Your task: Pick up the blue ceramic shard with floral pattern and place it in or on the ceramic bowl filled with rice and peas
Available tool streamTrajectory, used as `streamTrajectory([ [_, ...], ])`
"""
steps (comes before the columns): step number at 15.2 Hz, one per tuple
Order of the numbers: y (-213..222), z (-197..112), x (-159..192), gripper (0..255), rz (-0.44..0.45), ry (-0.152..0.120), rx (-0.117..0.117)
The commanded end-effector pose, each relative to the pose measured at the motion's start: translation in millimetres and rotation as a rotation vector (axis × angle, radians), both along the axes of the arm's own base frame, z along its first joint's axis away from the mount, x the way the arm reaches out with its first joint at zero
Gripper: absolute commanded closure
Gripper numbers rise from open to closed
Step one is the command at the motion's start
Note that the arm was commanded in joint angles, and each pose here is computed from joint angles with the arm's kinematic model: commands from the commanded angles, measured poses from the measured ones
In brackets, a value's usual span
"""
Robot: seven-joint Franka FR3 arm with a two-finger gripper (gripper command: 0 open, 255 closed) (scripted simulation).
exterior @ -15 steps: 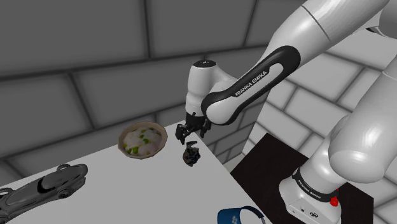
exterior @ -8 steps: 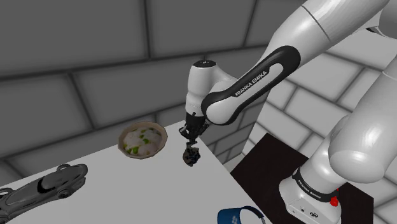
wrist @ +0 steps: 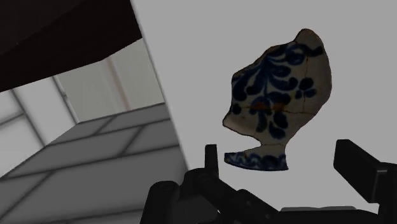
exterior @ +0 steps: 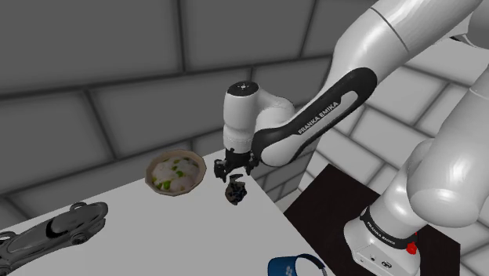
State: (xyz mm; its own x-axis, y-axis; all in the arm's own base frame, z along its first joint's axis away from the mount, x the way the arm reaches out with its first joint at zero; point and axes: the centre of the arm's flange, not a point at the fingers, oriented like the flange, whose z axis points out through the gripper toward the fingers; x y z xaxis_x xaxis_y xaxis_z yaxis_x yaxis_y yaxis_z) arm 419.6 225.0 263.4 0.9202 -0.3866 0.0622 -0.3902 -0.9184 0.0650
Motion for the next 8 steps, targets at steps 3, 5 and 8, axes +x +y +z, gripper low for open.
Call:
streamTrajectory([
  [3, 4.8, -19.0, -2.4, 0, -0.104, -0.026, -0.027],
  [5, 3.6, -29.5, -1.9, 0, -0.104, -0.026, -0.027],
  [8, 2.6, -37.8, -1.5, 0, -0.104, -0.026, -0.027],
])
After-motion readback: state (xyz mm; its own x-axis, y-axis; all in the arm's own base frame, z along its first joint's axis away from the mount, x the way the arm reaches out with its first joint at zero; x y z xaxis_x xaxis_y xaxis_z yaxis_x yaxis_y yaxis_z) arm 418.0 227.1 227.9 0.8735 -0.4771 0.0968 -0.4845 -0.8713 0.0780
